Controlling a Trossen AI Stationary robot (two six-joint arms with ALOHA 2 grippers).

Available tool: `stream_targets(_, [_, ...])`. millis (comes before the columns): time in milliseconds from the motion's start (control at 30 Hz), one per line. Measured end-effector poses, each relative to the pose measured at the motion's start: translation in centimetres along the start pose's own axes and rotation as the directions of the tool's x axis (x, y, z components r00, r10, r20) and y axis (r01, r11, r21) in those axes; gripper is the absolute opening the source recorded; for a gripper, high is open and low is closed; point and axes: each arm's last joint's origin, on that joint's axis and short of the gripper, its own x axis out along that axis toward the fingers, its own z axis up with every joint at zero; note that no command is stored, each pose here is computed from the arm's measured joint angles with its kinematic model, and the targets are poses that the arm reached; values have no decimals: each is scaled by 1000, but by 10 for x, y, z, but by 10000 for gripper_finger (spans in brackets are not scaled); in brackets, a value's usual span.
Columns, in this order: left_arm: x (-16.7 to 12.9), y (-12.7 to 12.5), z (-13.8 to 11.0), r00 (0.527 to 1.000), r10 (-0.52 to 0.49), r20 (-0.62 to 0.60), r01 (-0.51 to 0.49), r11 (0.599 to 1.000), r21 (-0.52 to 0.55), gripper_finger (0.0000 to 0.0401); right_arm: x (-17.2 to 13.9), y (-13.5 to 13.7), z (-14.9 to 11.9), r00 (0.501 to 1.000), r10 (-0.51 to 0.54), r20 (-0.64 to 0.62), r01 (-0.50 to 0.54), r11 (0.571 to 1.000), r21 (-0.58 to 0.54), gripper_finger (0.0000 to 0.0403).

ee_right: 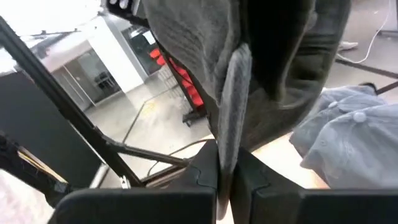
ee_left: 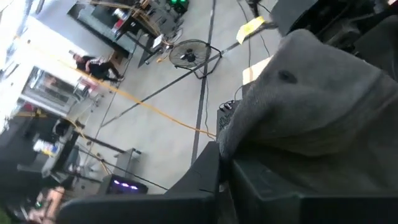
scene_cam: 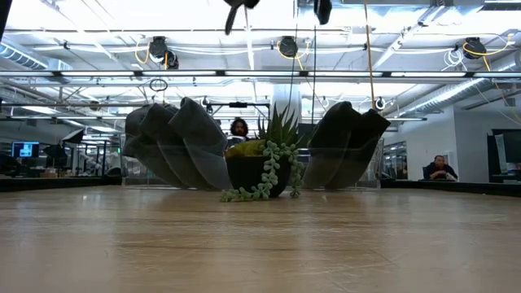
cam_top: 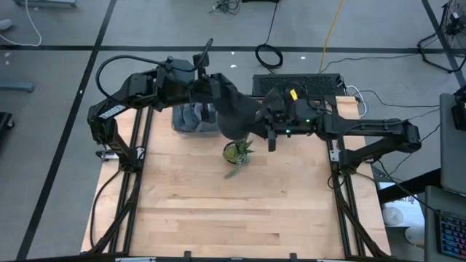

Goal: Pick & Place hat
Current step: Put the black cap into the right transparent bin

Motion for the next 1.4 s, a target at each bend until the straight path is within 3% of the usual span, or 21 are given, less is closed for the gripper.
stream_targets(267, [-14, 10, -2, 996, 88, -24, -91, 961, -262, 101, -48, 14, 16, 1000, -8, -9, 7, 994, -106, 1])
stream_targets(400, [-18, 15, -4, 998, 23, 51, 0, 907, -421, 137, -78, 20, 25, 1000, -7, 7, 8, 986, -166, 1])
stream_targets(500, [-22, 19, -4, 978, -110, 179, 187, 840, -510, 160, -94, 24, 30, 1000, 16, 23, -10, 976, -219, 1])
stream_targets(667, [-23, 23, -4, 878, -305, 370, 473, 679, -562, 197, -114, 33, 37, 991, 117, 60, -91, 940, -328, 1])
stream_targets(800, [-20, 20, -3, 826, -380, 416, 563, 569, -599, 221, -121, 37, 40, 982, 178, 69, -139, 916, -378, 0])
stream_targets(867, [-19, 19, -3, 814, -397, 423, 580, 534, -615, 231, -123, 39, 42, 974, 212, 73, -169, 906, -388, 0])
stream_targets(1000, [-12, 18, -3, 826, -393, 404, 561, 515, -648, 238, -123, 42, 43, 955, 291, 57, -245, 882, -401, 0])
stream_targets(1200, [8, 14, -7, 849, -394, 352, 520, 509, -686, 226, -123, 43, 43, 948, 313, 54, -262, 867, -424, 0])
stream_targets(1400, [40, 7, -9, 803, -465, 373, 577, 449, -682, 220, -120, 43, 46, 941, 328, 80, -256, 847, -467, 0])
